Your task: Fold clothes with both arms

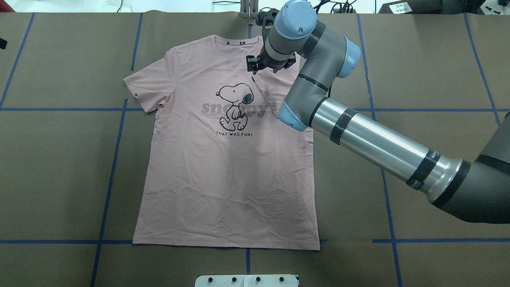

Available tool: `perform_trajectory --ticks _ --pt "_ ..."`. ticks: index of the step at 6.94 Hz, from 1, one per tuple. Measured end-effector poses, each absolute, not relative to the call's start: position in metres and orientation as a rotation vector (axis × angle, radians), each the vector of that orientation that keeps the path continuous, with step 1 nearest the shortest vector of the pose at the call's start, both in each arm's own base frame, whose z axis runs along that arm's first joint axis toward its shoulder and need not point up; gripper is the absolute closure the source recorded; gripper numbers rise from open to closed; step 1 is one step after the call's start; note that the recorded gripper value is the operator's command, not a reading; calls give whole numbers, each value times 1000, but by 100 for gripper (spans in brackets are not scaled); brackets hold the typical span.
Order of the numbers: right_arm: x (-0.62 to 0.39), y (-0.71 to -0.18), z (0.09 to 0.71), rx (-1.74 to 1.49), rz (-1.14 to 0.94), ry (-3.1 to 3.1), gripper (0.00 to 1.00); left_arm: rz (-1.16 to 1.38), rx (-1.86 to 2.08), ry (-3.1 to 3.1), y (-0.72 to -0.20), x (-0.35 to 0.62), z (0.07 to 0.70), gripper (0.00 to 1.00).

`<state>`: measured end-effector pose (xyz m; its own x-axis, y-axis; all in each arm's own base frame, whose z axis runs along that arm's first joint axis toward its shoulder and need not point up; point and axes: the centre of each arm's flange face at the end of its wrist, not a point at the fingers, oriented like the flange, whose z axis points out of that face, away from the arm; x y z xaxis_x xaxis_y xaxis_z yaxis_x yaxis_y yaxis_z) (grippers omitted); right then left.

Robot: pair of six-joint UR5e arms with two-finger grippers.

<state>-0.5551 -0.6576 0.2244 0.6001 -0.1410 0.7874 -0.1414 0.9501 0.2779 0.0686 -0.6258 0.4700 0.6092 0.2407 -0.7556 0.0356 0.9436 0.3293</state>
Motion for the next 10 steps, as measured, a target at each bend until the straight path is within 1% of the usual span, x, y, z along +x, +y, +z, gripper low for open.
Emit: perform_trajectory --ticks 2,3,4,6,9,10 --pt "-532 -632 231 212 49 -935 0 -24 310 872 -637 190 421 0" --pt "-513 -623 233 153 75 -891 0 -109 309 844 -636 250 411 1" --pt "-488 -613 233 112 99 -852 0 -181 313 837 -639 297 416 2" --pt "-453 -603 243 88 119 -832 0 -247 349 811 -648 351 439 6" --pt "-433 -607 249 73 133 -841 0 -240 400 787 -647 385 462 17" --pt "-431 -607 249 74 134 -842 0 -237 400 784 -645 386 466 23"
